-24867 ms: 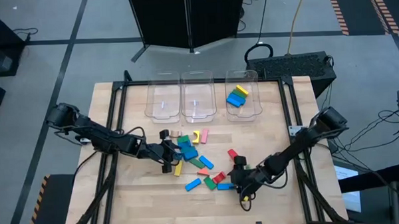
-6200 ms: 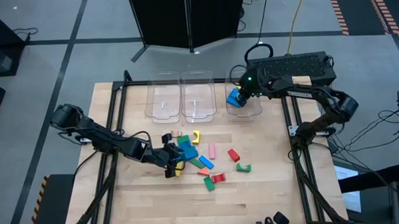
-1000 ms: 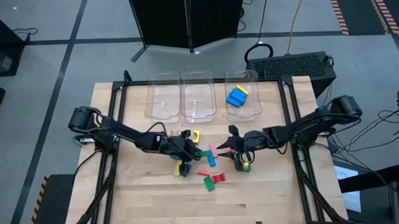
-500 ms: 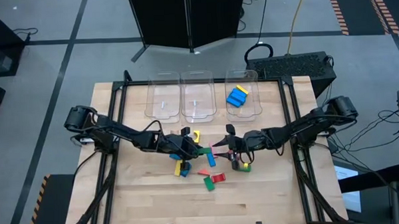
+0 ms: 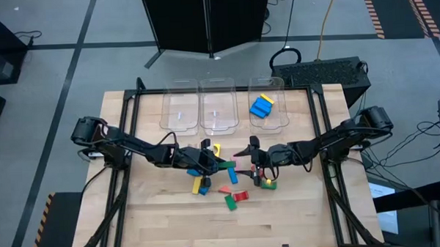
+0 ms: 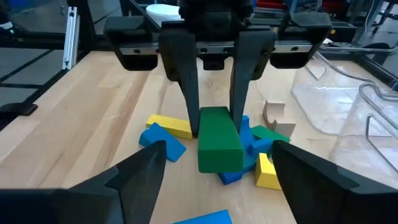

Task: Sort blocks by size
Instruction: Put the green rectangular block into the right transparent bin

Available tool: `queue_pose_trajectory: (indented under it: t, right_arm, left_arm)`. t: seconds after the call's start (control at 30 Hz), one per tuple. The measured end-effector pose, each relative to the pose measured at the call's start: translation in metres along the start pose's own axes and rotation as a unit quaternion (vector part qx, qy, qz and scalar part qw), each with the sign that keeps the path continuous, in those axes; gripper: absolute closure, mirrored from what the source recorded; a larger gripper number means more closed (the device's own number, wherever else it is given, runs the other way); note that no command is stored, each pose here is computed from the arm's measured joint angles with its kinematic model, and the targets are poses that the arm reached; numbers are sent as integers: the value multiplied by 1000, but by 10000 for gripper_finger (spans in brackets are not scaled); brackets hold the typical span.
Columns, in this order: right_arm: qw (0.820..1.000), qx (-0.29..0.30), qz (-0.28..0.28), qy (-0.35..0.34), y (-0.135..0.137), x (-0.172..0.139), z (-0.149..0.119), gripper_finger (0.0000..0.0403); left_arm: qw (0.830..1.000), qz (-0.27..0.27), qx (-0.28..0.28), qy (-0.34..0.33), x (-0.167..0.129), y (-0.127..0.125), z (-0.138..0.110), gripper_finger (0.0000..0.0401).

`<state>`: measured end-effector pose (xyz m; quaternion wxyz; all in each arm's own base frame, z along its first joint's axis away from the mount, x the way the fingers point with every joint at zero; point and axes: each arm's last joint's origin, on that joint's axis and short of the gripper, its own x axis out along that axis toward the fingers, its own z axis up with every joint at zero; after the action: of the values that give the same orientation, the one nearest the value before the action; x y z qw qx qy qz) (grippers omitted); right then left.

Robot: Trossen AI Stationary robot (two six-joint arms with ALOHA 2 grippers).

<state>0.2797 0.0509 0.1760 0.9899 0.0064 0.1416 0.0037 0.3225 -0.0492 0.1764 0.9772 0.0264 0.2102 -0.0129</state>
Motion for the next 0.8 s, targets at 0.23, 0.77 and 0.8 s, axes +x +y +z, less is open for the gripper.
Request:
queue_pose_trajectory:
  t: [0.23, 0.77, 0.8]
  right_arm:
    - [1000, 1, -2, -4, 0, 1, -1, 153]
    - [1000, 4, -9, -12, -5, 2, 1, 244]
    - [1000, 4, -8, -12, -5, 2, 1, 253]
  left_arm:
    - [1000, 1, -2, -10, 0, 0, 2, 301]
    - [1000, 3, 5, -29, 0, 0, 6, 301]
    - [1000, 3, 4, -29, 0, 0, 6, 301]
